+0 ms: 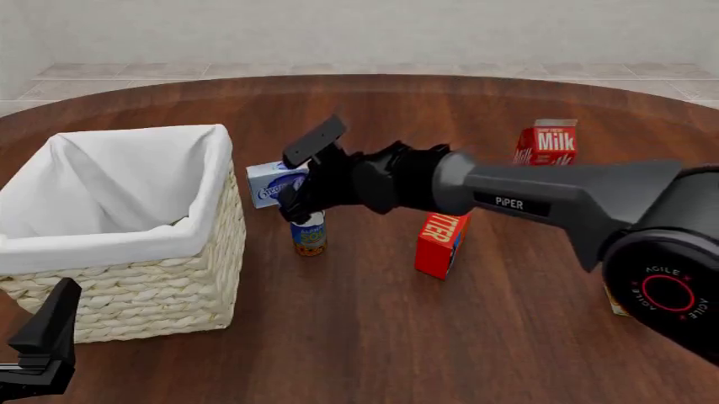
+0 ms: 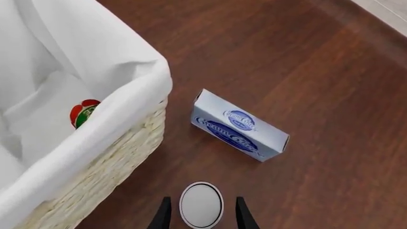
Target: Pick up the alphabet soup and the tomato sauce, and put them in the basket.
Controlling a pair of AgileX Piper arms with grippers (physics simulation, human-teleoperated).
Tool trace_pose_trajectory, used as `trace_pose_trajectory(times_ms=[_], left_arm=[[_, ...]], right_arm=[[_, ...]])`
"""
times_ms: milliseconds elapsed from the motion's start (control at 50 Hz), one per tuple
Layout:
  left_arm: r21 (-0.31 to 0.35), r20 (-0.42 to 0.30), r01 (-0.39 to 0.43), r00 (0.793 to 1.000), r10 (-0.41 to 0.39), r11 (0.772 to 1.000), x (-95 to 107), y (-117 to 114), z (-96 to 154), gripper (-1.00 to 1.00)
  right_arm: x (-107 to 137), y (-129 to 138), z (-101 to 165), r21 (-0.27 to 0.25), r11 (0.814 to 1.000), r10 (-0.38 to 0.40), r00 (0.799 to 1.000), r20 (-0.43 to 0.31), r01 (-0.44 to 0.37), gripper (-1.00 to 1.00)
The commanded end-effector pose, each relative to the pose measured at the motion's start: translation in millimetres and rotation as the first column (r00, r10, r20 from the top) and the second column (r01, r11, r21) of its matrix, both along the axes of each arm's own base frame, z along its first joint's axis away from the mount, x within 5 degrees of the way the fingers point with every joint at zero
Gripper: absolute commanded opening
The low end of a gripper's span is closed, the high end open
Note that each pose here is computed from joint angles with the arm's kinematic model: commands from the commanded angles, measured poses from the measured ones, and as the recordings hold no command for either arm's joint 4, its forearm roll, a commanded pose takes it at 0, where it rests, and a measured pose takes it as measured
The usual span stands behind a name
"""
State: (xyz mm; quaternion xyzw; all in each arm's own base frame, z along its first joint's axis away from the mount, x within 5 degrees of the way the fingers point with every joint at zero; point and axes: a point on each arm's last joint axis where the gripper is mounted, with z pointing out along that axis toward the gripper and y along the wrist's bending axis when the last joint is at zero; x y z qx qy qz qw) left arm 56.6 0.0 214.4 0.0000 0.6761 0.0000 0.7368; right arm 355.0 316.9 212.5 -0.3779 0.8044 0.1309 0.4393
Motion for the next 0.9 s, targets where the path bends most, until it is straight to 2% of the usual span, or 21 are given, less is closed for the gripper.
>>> trace_pose_trajectory(times_ms=[20, 900], left_arm=[[0.000, 0.000, 0.000, 1.000, 0.000, 1.000, 0.0, 0.0, 0.0, 1.00], [0.000, 0.000, 0.000, 1.000, 0.000, 1.000, 0.0, 0.0, 0.0, 1.00]], right_arm=[[0.0, 1.1, -3.8, -0.003, 1.000, 0.002, 1.000, -0.004, -0.002, 1.00], [6.0, 1.5, -33.7, -0.028, 1.000, -0.009, 0.999, -0.036, 0.008, 1.00]])
